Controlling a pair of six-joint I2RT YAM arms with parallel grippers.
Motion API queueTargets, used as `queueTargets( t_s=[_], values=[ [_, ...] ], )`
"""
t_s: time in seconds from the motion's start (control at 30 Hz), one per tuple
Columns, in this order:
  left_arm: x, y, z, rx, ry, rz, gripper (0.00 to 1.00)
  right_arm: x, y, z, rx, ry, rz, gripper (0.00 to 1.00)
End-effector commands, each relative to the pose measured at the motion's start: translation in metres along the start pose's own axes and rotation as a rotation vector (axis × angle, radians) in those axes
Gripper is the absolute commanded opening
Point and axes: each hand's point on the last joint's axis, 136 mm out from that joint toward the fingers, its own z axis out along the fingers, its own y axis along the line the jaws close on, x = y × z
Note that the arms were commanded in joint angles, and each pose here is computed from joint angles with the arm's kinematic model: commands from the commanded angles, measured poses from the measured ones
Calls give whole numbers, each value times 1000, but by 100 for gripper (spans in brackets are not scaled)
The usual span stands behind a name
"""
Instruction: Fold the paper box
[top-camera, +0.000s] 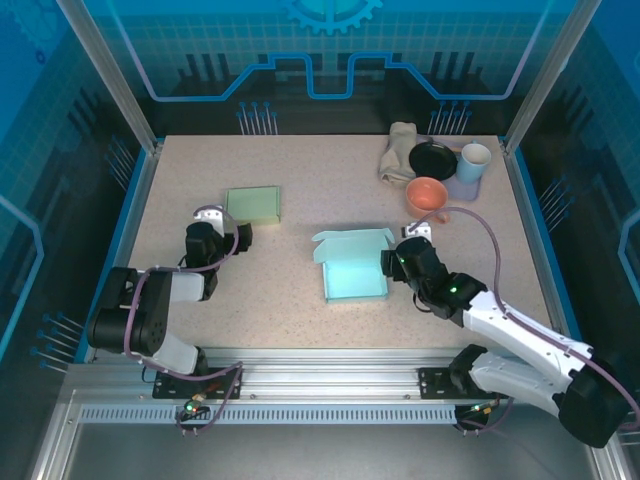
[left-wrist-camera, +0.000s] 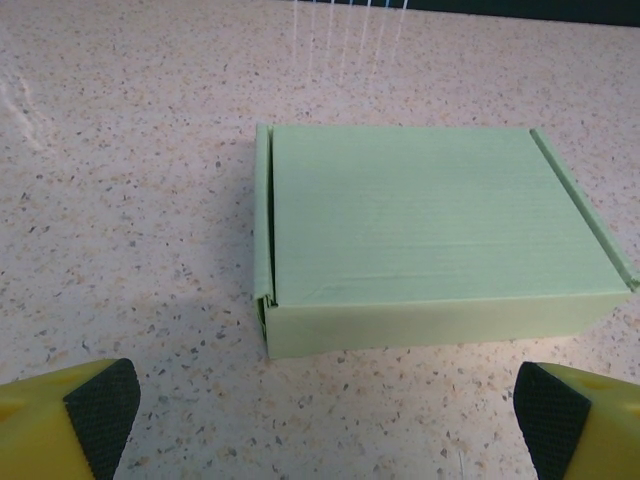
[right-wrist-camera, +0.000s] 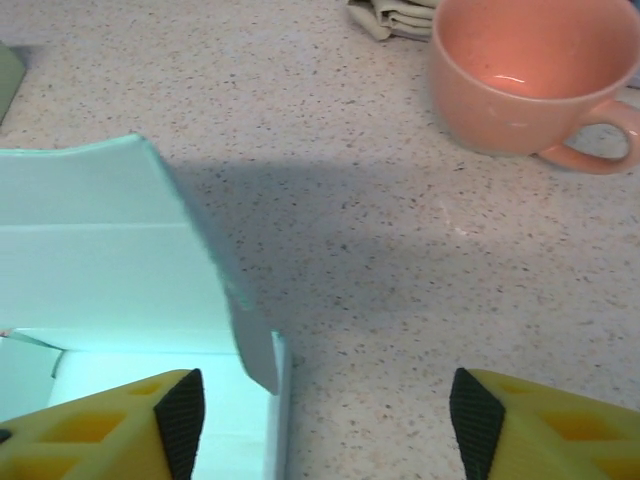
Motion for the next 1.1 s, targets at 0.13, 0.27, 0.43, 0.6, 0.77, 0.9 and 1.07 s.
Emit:
queueTargets(
  t_s=[0.13, 0.27, 0.43, 0.6, 0.77, 0.9, 1.07],
  values=[
    [-61, 65, -84, -464, -48, -469, 99, -8, 16, 6, -2, -61, -31, 55],
    [-77, 49, -121, -301, -165, -711, 99, -8, 15, 7, -8, -101, -82, 53],
    [-116, -28, -128, 128, -181, -612, 99, -16, 25, 2, -62, -113, -154, 52],
    [-118, -120, -128, 373, -79, -347, 99, -9, 27, 7, -82, -101, -175, 51],
    [-97, -191, -128, 519, -29, -88, 99, 1, 31, 9, -129, -100, -185, 46],
    [-87, -222, -138, 660, -7, 6, 99, 5, 26, 5, -138, -119, -182, 44],
    [-72, -246, -148, 772, 30, 104, 99, 3, 16, -4, -146, -139, -150, 40]
  ],
)
